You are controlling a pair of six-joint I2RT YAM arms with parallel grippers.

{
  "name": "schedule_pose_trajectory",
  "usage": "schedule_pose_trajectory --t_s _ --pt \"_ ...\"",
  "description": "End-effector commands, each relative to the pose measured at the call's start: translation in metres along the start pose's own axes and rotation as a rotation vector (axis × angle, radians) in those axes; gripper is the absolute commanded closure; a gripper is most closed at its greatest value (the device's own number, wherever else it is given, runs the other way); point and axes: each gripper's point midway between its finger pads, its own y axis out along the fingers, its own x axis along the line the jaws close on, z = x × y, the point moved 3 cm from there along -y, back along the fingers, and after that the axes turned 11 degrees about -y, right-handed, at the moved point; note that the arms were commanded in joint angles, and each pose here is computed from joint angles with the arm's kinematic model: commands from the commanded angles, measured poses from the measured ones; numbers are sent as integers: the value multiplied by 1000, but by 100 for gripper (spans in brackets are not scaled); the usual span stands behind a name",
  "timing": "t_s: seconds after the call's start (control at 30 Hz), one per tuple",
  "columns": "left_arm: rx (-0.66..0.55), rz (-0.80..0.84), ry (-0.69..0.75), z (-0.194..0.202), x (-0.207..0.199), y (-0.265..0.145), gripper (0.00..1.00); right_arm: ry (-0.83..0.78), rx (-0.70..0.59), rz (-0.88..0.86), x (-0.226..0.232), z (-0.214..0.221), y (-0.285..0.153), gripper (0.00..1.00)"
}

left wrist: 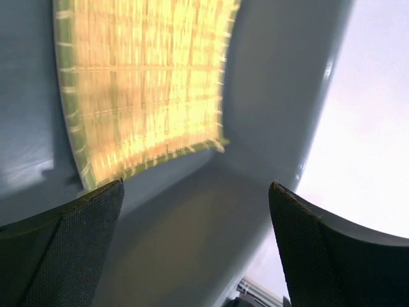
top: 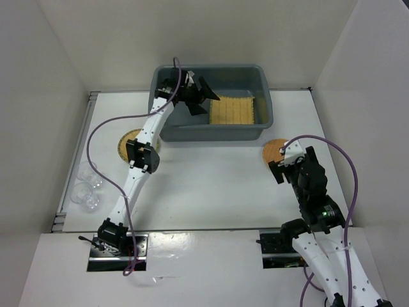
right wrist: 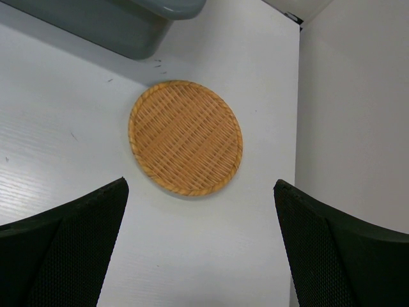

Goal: Place the mixed dishes into the plastic bin

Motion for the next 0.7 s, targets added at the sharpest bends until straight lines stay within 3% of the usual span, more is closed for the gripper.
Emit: schedule_pose_trajectory --t_s 0.0,0.13,0.3,0.4,0.53,0.63,0.67 --pt "-31 -10 58 -4 -20 -43 0 -34 11 33 -13 -4 -6 1" --pt "-90 -95 107 -3 -21 -65 0 -116 79 144 -38 2 -20 1" --pt "-196 -238 181 -7 -15 -96 0 -122 217 116 -42 11 -14 1" --pt "-297 -358 255 -1 -22 -132 0 -44 318 33 -45 17 6 1" --pt "-530 -408 455 27 -83 -198 0 107 415 -71 -49 26 40 1" --pt "-605 -440 487 40 -97 -236 0 151 454 -197 -41 36 58 1" --pt "-577 -453 496 44 -94 -237 0 142 471 -228 -40 44 63 1"
